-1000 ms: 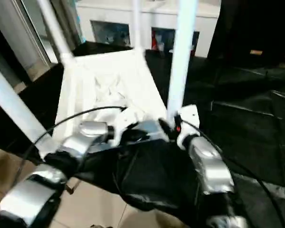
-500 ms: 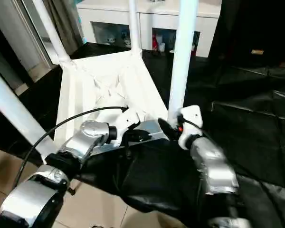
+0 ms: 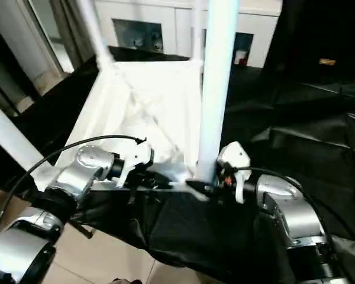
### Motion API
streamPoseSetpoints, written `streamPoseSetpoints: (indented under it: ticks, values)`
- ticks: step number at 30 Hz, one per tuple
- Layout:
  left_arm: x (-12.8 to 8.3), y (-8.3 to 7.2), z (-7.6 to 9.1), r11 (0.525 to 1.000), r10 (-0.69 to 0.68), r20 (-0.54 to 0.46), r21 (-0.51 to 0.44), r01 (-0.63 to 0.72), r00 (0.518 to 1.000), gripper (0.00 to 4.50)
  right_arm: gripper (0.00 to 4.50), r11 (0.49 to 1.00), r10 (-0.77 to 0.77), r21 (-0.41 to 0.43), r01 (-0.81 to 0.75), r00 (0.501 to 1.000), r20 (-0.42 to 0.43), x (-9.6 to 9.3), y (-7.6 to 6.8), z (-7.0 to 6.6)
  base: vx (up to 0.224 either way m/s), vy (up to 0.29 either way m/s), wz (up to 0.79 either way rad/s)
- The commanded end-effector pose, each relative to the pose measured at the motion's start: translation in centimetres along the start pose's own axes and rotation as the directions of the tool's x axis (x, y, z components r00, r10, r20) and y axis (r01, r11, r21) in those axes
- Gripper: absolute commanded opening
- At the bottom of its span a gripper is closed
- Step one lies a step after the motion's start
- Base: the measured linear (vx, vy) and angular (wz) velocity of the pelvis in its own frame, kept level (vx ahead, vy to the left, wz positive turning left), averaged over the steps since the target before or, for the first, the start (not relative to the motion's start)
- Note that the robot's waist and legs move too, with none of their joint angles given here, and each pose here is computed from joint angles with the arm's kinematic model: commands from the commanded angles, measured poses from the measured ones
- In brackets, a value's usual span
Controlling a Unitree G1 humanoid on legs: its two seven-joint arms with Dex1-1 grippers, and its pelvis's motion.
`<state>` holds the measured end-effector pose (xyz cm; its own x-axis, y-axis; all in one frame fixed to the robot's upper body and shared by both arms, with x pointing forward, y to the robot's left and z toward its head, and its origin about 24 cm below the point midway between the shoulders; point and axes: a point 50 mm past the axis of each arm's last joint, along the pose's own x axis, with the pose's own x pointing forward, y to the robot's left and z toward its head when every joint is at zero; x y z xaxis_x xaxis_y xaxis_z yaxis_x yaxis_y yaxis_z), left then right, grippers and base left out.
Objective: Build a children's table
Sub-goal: Rotate leg to tighten
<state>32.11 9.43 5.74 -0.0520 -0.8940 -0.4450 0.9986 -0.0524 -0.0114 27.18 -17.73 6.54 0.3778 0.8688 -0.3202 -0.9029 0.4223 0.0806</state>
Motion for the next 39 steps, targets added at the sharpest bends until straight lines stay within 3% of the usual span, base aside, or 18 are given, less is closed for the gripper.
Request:
streamPoseSetpoints:
  ticks: [1,8,14,17,18,21,24,26,28,31,35,39]
  values:
    - [0.1,-0.4,0.2,0.999,-0.036,0.032,0.000,0.036,0.999,0.00,2.95,0.997,0.066,0.028,-0.066,0.998,-0.012,0.5,0.7,-0.4,0.000,0.000,0.00]
    - [0.3,-0.3,0.1,1.000,-0.010,0.039,-0.012,0.011,0.999,0.00,2.52,0.993,0.106,0.061,-0.106,0.994,-0.002,0.8,1.4,-0.7,0.000,0.000,0.00]
    - [1.2,1.2,0.8,0.981,0.193,0.062,-0.051,-0.190,0.979,0.00,2.42,0.987,-0.104,0.126,0.105,0.995,-0.013,2.4,1.2,-2.2,0.000,0.000,0.00]
    - [2.3,1.9,1.6,0.959,0.280,0.078,-0.067,-0.275,0.957,0.00,2.34,0.945,-0.283,0.161,0.286,0.958,-0.044,3.6,0.5,-3.4,0.000,0.000,0.00]
    - [3.0,2.2,2.1,0.945,0.324,0.088,-0.084,-0.317,0.942,0.00,2.30,0.907,-0.369,0.201,0.371,0.928,-0.048,4.3,0.3,-3.8,0.000,0.000,0.00]
    - [3.8,2.5,2.5,0.930,0.364,0.097,-0.098,-0.355,0.926,0.00,2.13,0.865,-0.439,0.245,0.437,0.897,-0.051,4.9,0.2,-4.0,0.000,0.000,0.00]
    - [5.6,2.7,3.4,0.901,0.428,0.111,-0.135,-0.413,0.897,0.00,2.12,0.821,-0.507,0.273,0.502,0.860,-0.057,6.8,0.5,-3.9,0.000,0.000,0.00]
    - [6.0,2.7,3.6,0.895,0.439,0.115,-0.144,-0.423,0.891,0.00,2.12,0.824,-0.504,0.279,0.493,0.863,-0.037,7.5,0.7,-3.5,0.000,0.000,0.00]
    - [6.4,2.6,3.7,0.899,0.433,0.115,-0.134,-0.418,0.894,0.00,2.63,0.833,-0.488,0.306,0.461,0.873,0.011,8.0,0.8,-2.7,0.000,0.000,0.00]
    - [6.4,2.2,3.6,0.920,0.387,0.123,-0.109,-0.375,0.914,0.00,2.86,0.875,-0.424,0.285,0.390,0.904,0.064,8.0,1.1,-1.8,0.000,0.000,0.00]
    - [5.7,2.1,3.2,0.937,0.347,0.120,-0.090,-0.338,0.930,0.00,3.16,0.931,-0.316,0.218,0.293,0.945,0.080,6.6,1.2,-1.6,0.000,0.000,0.00]
    - [4.7,1.6,2.7,0.971,0.239,0.128,-0.053,-0.234,0.962,0.00,3.16,0.979,-0.170,0.127,0.160,0.983,0.069,3.4,1.0,-1.4,0.000,0.000,0.00]
